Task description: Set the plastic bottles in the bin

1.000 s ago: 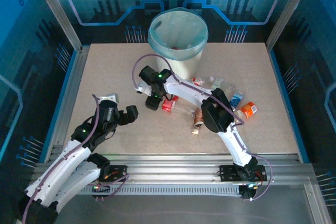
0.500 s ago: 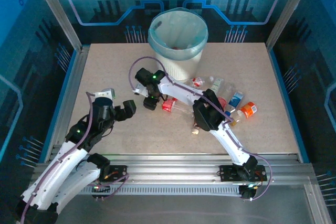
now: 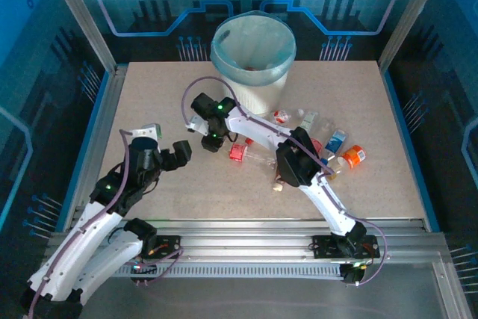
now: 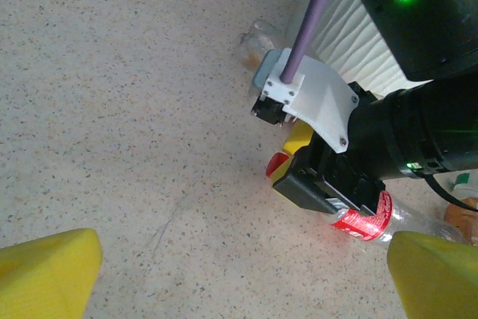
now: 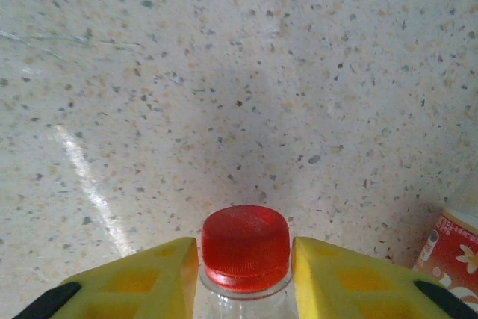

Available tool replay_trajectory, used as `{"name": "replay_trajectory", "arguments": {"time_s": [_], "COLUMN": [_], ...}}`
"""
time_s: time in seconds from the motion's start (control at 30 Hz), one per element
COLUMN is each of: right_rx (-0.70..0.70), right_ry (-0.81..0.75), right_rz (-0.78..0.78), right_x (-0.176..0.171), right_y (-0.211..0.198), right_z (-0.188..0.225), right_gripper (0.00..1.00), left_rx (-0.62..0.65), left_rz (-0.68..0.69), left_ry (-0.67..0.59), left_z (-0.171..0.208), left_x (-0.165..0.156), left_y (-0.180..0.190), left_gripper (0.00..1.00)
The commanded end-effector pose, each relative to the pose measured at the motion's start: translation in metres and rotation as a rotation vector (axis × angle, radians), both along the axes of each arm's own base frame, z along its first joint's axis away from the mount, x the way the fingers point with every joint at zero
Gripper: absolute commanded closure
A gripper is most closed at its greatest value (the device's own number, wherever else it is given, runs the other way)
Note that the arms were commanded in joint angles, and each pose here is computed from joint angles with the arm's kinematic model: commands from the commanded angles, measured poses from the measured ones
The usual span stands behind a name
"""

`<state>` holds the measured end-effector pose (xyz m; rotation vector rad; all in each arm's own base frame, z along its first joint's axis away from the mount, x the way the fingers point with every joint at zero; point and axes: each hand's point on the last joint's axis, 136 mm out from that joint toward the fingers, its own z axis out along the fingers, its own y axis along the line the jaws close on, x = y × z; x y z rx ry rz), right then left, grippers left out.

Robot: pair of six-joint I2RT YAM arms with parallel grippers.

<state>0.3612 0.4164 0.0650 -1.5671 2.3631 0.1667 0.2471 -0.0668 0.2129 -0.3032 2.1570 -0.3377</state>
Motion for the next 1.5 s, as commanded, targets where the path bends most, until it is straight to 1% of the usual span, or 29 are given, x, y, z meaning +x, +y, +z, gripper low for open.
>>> {"name": "replay_trajectory", "arguments": {"time_s": [0.0,0.13,0.2,0.23,0.27,0.3,0.37,0.47,0.6,0.67,0.77,0.9,1.0,1.1,1.37,1.47], "right_rx": [0.104,0.093,0.087,0.081,0.071,0.060,0.037,0.008,-0.004,-0.011,-0.032,-0.027,-0.021,-0.032,0.002,0.044], "right_ry": [-0.031,-0.008,0.006,0.014,0.018,0.015,0.019,0.019,0.043,0.061,0.086,0.104,0.098,0.074,0.095,0.104], "right_rz": [0.036,0.044,0.041,0.040,0.039,0.036,0.036,0.027,0.030,0.030,0.011,0.006,0.010,0.016,0.029,0.042], "right_x": [-0.009,-0.011,-0.012,-0.011,-0.011,-0.010,-0.009,-0.006,-0.006,-0.005,-0.002,-0.001,0.000,0.002,-0.003,-0.006], "right_y": [0.016,0.012,0.009,0.007,0.006,0.005,0.003,-0.001,-0.002,-0.002,-0.005,-0.005,-0.004,-0.005,-0.002,0.004], "right_z": [0.046,0.040,0.035,0.032,0.027,0.024,0.016,0.007,-0.006,-0.016,-0.027,-0.031,-0.028,-0.024,-0.014,-0.004], "right_gripper": [0.59,0.60,0.58,0.54,0.47,0.44,0.41,0.39,0.40,0.44,0.46,0.51,0.51,0.47,0.63,0.77], "left_rx": [0.027,0.024,0.028,0.031,0.033,0.036,0.034,0.025,0.024,0.024,0.017,0.020,0.022,0.021,0.035,0.060], "left_rz": [0.018,0.023,0.023,0.025,0.025,0.027,0.027,0.025,0.024,0.024,0.023,0.027,0.027,0.030,0.023,0.020], "left_ry": [-0.039,-0.038,-0.034,-0.033,-0.032,-0.032,-0.035,-0.039,-0.029,-0.020,-0.016,-0.013,-0.013,-0.016,-0.024,-0.040], "left_z": [0.018,0.019,0.018,0.018,0.018,0.017,0.017,0.017,0.013,0.010,0.009,0.007,0.006,0.006,0.011,0.018], "left_x": [0.002,0.001,0.001,0.000,0.000,0.001,0.001,0.002,0.002,0.001,0.001,0.000,0.001,0.002,0.009,0.011], "left_y": [0.007,0.008,0.009,0.009,0.009,0.010,0.010,0.008,0.008,0.008,0.007,0.008,0.008,0.008,0.006,0.008], "left_gripper": [0.01,0.01,0.01,0.01,0.01,0.01,0.01,0.01,0.01,0.01,0.01,0.01,0.01,0.01,0.01,0.01]}}
